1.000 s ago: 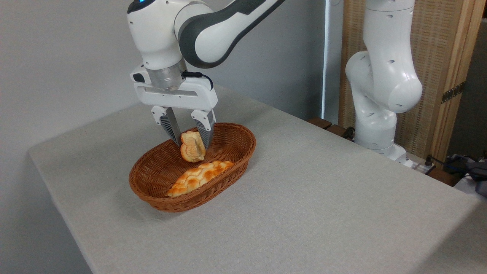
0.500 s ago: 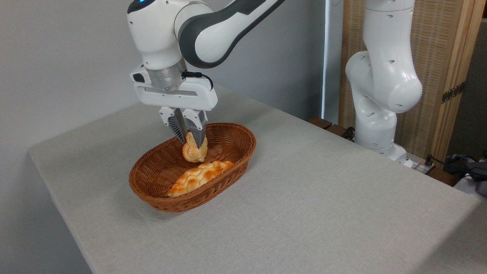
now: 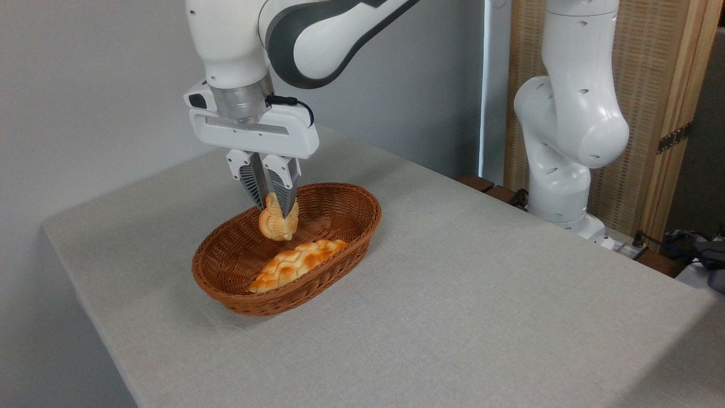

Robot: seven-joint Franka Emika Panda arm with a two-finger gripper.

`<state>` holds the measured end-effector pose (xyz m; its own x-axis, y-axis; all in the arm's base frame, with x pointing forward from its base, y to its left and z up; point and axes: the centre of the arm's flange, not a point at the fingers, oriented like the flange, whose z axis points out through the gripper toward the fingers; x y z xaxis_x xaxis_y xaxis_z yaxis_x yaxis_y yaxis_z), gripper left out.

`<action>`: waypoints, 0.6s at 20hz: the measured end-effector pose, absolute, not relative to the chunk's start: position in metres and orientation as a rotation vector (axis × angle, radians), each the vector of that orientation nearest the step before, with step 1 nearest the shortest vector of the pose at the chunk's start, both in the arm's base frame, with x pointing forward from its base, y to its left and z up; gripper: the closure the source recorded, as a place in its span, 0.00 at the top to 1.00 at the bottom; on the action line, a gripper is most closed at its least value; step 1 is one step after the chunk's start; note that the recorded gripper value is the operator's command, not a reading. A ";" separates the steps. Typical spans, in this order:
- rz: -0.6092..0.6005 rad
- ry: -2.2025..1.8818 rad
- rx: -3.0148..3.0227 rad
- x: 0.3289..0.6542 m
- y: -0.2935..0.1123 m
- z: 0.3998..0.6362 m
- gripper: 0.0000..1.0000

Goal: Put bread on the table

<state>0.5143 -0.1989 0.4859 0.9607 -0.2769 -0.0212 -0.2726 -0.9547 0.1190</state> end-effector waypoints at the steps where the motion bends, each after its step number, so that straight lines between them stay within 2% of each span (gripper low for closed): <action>1: -0.039 -0.437 2.995 0.519 -0.189 0.492 0.37; 5: 0.031 -0.481 2.984 0.533 -0.153 0.514 0.40; 12: -0.009 -0.663 3.019 0.543 -0.090 0.522 0.40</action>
